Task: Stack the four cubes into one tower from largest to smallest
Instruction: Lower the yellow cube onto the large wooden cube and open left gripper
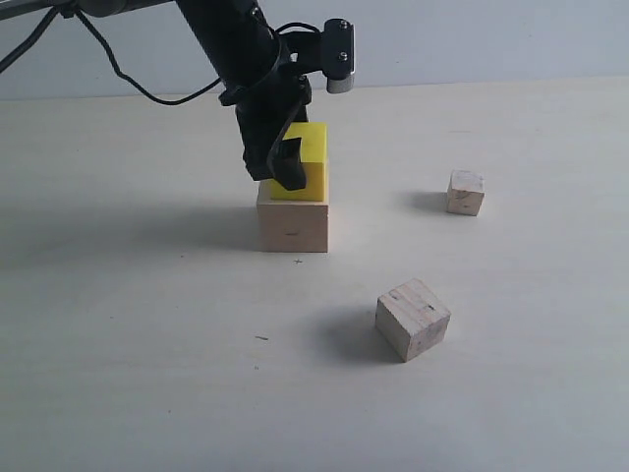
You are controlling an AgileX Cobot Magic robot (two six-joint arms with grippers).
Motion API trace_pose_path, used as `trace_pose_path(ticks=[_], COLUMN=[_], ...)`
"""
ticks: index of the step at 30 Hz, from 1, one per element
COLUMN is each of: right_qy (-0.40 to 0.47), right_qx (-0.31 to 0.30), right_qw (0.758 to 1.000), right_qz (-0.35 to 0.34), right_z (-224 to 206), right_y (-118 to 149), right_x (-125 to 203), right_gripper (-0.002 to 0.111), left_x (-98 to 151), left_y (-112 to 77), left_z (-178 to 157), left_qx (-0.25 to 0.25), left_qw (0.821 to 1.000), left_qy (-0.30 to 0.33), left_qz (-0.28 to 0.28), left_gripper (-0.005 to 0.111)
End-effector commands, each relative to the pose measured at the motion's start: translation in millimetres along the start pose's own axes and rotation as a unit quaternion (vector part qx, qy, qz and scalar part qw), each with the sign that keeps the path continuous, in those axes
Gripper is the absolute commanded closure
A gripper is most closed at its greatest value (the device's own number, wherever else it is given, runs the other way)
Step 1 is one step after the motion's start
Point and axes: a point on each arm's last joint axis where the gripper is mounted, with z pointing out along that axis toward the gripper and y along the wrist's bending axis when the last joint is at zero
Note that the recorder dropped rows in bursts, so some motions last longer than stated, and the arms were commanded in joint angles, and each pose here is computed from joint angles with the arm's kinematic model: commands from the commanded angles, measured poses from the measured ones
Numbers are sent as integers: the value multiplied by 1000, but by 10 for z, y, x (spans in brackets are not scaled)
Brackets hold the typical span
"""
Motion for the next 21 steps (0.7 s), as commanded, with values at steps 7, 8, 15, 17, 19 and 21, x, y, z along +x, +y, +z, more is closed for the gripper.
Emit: trace_pose_path(ticks=[7, 8, 15, 17, 19, 21], right_qy=[-3, -3, -3, -3, -3, -3], right_qx=[-1, -1, -1, -1, -1, -1], right_qw=[1000, 1000, 1000, 1000, 1000, 1000], right_qz=[-6, -6, -6, -6, -6, -6], right_z=[2, 2, 2, 2, 2, 2], right_y=[1, 1, 1, 1, 1, 1], right_x=[8, 8, 8, 8, 8, 8], right_gripper=[108, 108, 108, 108, 108, 108], left_x=[-1, 0, 1, 1, 1, 0], left_y=[15, 13, 9, 9, 9, 9], left_z=[-25, -25, -25, -25, -25, -29], left_qx=[-10, -9, -7, -7, -7, -7], left_qw=[1000, 1000, 1000, 999, 999, 999], left_qy=[4, 5, 5, 5, 5, 5], left_qz=[0, 0, -30, -31, -31, -31], left_gripper=[48, 48, 29, 26, 26, 25])
